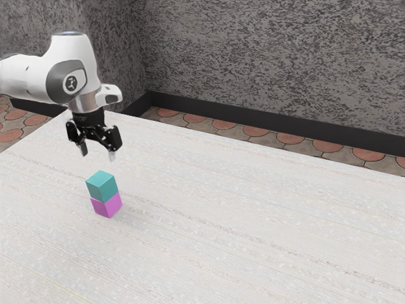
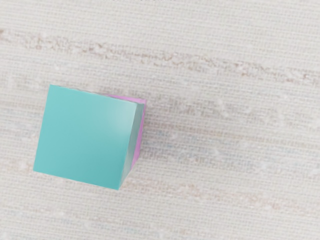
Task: Pick up the blue block with one arm, and put the blue block on the table with one arm
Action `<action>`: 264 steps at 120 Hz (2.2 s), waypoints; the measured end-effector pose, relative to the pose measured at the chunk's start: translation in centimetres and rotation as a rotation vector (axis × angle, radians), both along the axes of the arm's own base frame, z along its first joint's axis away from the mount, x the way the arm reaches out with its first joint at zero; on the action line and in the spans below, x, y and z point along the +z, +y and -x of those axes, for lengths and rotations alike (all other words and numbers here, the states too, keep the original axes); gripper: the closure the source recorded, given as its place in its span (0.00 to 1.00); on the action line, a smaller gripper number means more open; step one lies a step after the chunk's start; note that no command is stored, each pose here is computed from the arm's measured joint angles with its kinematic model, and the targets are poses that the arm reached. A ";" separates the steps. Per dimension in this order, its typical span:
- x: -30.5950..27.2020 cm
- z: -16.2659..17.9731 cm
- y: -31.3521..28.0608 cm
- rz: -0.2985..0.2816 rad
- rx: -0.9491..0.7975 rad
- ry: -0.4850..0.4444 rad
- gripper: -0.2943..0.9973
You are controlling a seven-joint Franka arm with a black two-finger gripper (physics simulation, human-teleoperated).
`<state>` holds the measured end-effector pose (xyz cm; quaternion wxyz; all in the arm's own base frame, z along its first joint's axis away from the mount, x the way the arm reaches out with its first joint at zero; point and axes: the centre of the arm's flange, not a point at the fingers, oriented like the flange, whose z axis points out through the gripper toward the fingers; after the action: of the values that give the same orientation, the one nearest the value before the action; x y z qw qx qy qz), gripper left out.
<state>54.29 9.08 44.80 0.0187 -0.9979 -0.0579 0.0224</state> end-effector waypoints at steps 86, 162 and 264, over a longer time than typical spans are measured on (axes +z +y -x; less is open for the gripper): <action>-4.4 2.3 3.3 -0.043 -0.124 -0.075 0.23; -9.6 0.7 4.9 -0.017 -0.173 -0.026 0.23; -12.0 -1.6 5.5 0.000 -0.199 -0.013 0.43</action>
<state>55.90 14.59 32.79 0.0205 -0.9988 0.0415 0.0141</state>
